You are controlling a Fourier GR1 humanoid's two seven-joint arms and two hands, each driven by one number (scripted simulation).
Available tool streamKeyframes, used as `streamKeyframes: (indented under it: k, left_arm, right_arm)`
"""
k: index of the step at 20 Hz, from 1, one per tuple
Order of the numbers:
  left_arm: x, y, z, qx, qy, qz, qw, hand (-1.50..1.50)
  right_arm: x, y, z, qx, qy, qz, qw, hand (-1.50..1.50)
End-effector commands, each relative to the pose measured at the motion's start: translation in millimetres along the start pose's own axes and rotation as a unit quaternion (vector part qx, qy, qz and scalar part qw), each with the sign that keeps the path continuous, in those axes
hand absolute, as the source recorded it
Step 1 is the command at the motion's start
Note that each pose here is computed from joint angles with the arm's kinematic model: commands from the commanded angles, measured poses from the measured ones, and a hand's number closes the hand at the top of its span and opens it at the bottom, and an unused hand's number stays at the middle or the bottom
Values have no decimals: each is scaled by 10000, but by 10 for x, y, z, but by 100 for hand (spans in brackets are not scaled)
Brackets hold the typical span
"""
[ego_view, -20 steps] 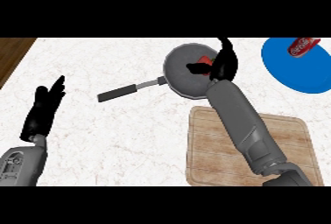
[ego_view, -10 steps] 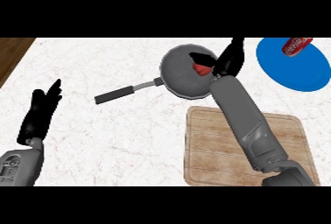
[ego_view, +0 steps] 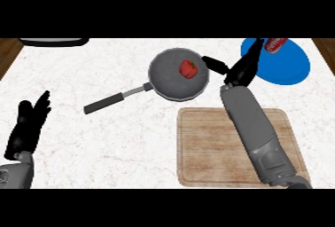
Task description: Pick the bell pepper from the cutting board and place it in the pan
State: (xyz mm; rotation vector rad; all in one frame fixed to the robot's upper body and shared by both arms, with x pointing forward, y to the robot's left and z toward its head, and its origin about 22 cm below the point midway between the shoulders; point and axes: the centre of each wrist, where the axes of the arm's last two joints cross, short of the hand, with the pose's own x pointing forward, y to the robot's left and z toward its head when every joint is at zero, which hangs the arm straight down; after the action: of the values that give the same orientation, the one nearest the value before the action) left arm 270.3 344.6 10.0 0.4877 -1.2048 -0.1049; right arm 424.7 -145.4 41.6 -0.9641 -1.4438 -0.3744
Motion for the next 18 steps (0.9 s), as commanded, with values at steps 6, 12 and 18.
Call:
streamKeyframes:
  k: [6, 12, 18]
  left_arm:
    - [-160, 230, 92, 263, 321, -24, 9991, 0]
    - [-151, 288, 75, 336, 299, 48, 9990, 0]
    - [-140, 197, 174, 229, 114, -7, 9997, 0]
  right_arm:
    - [-500, -638, 194, 173, -24, -250, 9995, -150]
    - [-656, -1315, 333, 446, -36, -166, 9989, -150]
    - [-632, -2191, 720, 428, -124, -104, 9990, -150]
